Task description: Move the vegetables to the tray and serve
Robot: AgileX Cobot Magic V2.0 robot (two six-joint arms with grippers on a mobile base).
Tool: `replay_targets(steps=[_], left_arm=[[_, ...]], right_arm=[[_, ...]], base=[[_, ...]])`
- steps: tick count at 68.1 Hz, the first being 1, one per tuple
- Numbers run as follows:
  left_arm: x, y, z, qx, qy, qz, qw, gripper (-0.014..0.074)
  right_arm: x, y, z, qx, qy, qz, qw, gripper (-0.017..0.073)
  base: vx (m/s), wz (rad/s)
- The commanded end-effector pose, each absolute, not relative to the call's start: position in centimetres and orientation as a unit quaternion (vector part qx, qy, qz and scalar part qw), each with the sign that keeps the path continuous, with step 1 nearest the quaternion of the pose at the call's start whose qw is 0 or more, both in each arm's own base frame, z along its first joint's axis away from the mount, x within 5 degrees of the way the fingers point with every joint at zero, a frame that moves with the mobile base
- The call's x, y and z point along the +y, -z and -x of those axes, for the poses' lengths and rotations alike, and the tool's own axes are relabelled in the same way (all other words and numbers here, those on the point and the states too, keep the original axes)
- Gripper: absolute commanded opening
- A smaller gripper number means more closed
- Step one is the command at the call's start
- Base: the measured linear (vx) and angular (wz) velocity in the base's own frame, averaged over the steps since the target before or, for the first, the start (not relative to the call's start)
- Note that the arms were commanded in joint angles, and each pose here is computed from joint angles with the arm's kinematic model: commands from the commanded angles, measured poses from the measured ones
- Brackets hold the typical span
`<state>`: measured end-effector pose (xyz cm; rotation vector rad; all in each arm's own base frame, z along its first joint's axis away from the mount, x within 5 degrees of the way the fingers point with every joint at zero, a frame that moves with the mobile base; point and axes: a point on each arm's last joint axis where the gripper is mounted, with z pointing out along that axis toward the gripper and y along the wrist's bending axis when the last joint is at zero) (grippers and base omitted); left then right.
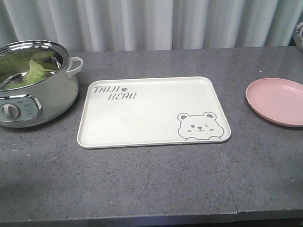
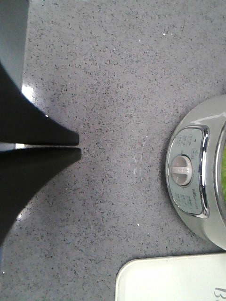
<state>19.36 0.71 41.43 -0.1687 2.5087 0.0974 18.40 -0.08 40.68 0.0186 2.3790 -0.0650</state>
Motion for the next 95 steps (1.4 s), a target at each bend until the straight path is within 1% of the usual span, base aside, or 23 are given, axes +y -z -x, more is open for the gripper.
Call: replay_targets(steps=[1,12,34,40,45,52,56,59,62,63,64,71,76,80,84,95], left_arm=[[0.67,-42.2,-19.93,0.946,-0.036,0.063,0.316,-0.0006],[0.67,-41.91,-20.43,0.947,-0.036,0.062,0.314,-0.0006],[0.66,-42.01,-20.55,0.944,-0.036,0.061,0.323,-0.0006],[0.66,-42.01,-20.55,0.944,-0.036,0.061,0.323,0.0],[0.66,-42.01,-20.55,0.944,-0.036,0.061,0.323,0.0018],[0.66,-42.01,-20.55,0.944,-0.035,0.062,0.323,0.0088],[0.66,-42.0,-20.54,0.944,-0.035,0.063,0.322,0.016],[0.66,-41.99,-20.53,0.944,-0.035,0.064,0.321,0.022],[0.66,-41.98,-20.51,0.945,-0.035,0.065,0.32,0.0299],[0.66,-41.98,-20.51,0.945,-0.035,0.065,0.32,0.0311],[0.66,-41.98,-20.51,0.945,-0.035,0.065,0.32,0.0347],[0.67,-41.98,-20.52,0.944,-0.035,0.065,0.32,0.0515],[0.68,-41.98,-20.51,0.945,-0.036,0.065,0.32,0.0604],[0.68,-41.98,-20.51,0.945,-0.036,0.065,0.32,0.0645],[0.68,-41.98,-20.51,0.945,-0.036,0.065,0.32,0.0657],[0.67,-42.01,-20.55,0.944,-0.037,0.061,0.322,0.0624]], right_arm=[[-0.16,-42.03,-19.37,0.922,0.04,0.009,0.384,-0.0003],[-0.11,-41.5,-20.22,0.928,0.038,0.009,0.371,-0.0003],[-0.12,-41.39,-20.16,0.93,0.038,0.008,0.366,-0.0003],[-0.12,-41.39,-20.16,0.93,0.038,0.008,0.366,0.0],[-0.13,-41.39,-20.16,0.93,0.039,0.008,0.366,0.002],[-0.13,-41.39,-20.16,0.93,0.039,0.008,0.366,0.0078],[-0.13,-41.39,-20.16,0.93,0.039,0.008,0.366,0.0137],[-0.13,-41.39,-20.16,0.93,0.039,0.008,0.366,0.0183],[-0.13,-41.39,-20.16,0.93,0.039,0.008,0.366,0.0246],[-0.13,-41.39,-20.16,0.93,0.039,0.008,0.366,0.0264],[-0.13,-41.39,-20.16,0.93,0.039,0.008,0.366,0.0283],[-0.13,-41.4,-20.17,0.93,0.039,0.008,0.366,0.0421],[-0.14,-41.4,-20.17,0.93,0.039,0.008,0.366,0.0501],[-0.15,-41.4,-20.17,0.93,0.04,0.008,0.366,0.0549],[-0.16,-41.4,-20.17,0.93,0.04,0.008,0.366,0.0577],[-0.16,-41.41,-20.17,0.929,0.04,0.008,0.367,0.0587]], base=[[0.0,0.0],[0.0,0.0],[0.0,0.0],[0.0,0.0],[0.0,0.0],[0.0,0.0],[0.0,0.0],[0.0,0.0],[0.0,0.0],[0.0,0.0],[0.0,0.0],[0.0,0.0],[0.0,0.0],[0.0,0.0],[0.0,0.0],[0.0,0.0]])
